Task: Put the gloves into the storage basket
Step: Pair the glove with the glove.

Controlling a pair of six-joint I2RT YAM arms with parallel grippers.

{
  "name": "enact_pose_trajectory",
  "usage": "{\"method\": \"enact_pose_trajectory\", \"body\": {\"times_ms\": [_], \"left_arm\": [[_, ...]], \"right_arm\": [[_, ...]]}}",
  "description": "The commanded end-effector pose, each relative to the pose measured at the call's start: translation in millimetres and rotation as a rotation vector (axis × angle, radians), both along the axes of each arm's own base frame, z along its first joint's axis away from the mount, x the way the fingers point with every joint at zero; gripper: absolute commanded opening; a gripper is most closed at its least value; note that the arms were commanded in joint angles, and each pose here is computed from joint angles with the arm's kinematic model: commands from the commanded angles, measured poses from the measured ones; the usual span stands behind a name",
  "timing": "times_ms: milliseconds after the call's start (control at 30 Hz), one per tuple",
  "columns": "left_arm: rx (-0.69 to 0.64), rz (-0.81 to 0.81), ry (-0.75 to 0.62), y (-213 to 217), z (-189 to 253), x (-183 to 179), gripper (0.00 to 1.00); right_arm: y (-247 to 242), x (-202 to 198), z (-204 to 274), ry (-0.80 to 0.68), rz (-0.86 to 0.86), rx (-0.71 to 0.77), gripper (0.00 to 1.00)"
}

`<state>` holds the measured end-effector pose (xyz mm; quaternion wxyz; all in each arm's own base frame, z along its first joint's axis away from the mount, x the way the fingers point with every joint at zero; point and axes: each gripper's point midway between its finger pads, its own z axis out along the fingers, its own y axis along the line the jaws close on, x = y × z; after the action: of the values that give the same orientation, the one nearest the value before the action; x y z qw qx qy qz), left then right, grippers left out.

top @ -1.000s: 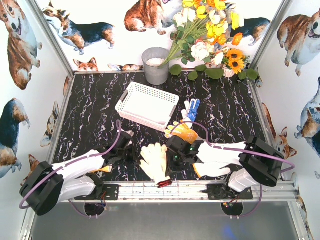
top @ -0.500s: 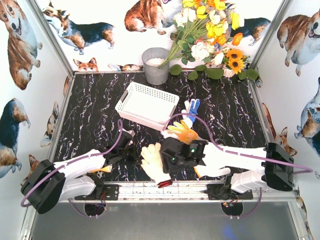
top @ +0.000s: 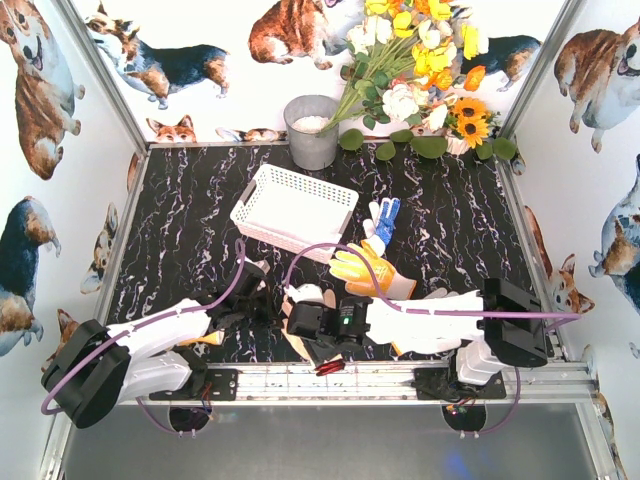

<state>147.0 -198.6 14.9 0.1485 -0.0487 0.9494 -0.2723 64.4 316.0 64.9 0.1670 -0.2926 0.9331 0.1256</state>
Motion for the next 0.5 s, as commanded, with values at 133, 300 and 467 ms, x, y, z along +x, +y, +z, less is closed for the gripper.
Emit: {"method": "enact_pose_trajectory", "body": {"times_ms": [133, 300, 467], "left_arm": [[0.042, -0.003, 0.007, 9.9, -8.9, -4.5, 0.0], [0.04, 0.001, 0.003, 10.7, -8.4, -4.9, 0.0], [0.038, 0.002, 0.002, 10.7, -7.9, -4.8, 0.0]], "right_arm": [[13.2, -5.0, -10.6, 0.001, 0.046, 0.01, 0.43], [9.7, -7.3, -23.2, 0.016, 0.043, -0.028, 0.41], [7.3, -8.6, -30.2, 0.024, 0.042, -0.044, 0.32]]}}
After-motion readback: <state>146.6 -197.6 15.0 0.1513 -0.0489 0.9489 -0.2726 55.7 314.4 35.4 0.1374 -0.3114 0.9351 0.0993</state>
